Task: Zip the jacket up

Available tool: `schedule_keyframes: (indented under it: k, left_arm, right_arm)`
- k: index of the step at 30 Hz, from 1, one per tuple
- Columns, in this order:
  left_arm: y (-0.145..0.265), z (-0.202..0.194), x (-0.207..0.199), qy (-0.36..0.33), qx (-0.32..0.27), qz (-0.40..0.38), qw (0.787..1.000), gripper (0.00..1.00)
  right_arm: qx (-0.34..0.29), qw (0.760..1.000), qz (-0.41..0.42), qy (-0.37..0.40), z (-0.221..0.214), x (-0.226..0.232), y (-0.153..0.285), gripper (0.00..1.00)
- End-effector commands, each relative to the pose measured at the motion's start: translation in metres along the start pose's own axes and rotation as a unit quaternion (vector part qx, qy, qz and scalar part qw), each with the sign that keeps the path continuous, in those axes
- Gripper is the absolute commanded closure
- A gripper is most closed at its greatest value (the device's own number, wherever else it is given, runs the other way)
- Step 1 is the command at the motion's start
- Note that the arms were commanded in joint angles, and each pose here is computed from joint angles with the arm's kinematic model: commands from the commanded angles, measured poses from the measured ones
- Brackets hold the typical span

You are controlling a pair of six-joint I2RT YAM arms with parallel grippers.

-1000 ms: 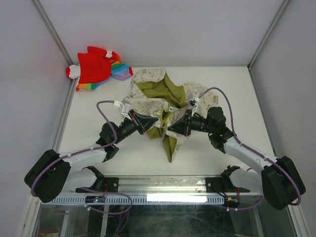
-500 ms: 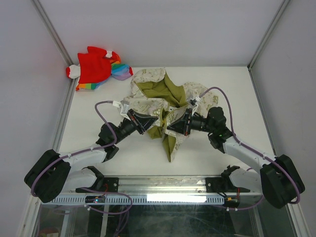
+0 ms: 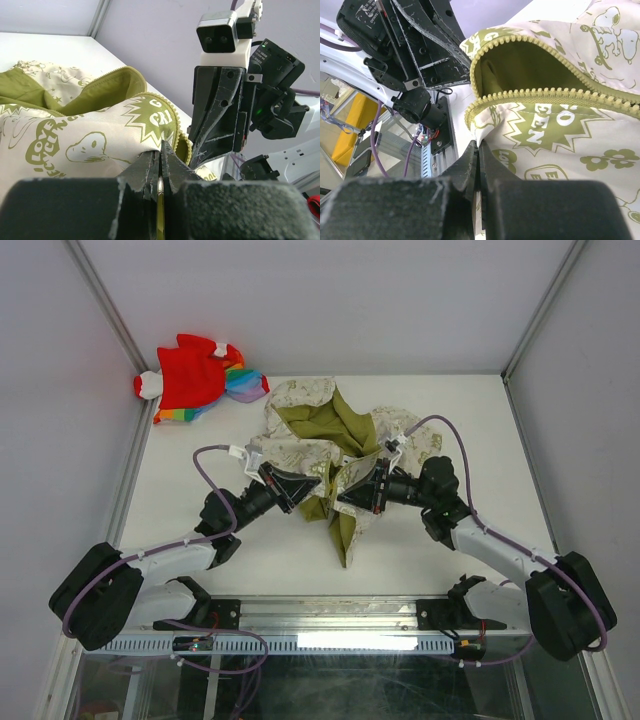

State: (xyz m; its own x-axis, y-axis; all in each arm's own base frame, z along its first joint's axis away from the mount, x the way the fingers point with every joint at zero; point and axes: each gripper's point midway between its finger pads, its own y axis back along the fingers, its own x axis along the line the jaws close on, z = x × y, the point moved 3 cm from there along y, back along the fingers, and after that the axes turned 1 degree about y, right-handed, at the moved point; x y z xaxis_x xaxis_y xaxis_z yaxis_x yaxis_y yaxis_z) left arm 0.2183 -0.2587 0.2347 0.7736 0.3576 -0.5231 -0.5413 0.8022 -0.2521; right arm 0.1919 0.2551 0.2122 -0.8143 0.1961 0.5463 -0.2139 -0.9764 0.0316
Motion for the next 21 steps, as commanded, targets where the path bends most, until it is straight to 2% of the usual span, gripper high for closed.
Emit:
schedule_keyframes:
  k: [1, 21]
  left_arm:
    - [0.0002, 0.0141, -0.0177, -0.020, -0.032, -0.038, 0.999, 1.00]
    - [0.0006, 0.0151, -0.0195, -0.021, -0.033, -0.043, 0.998, 1.00]
  right_arm:
    - [-0.022, 0.999, 0.019, 0.018, 0.0090, 0.0071, -0.0028, 1.00]
    - [-0.028, 0.999, 0.016, 0.010, 0.0112, 0.0058, -0.0041, 1.00]
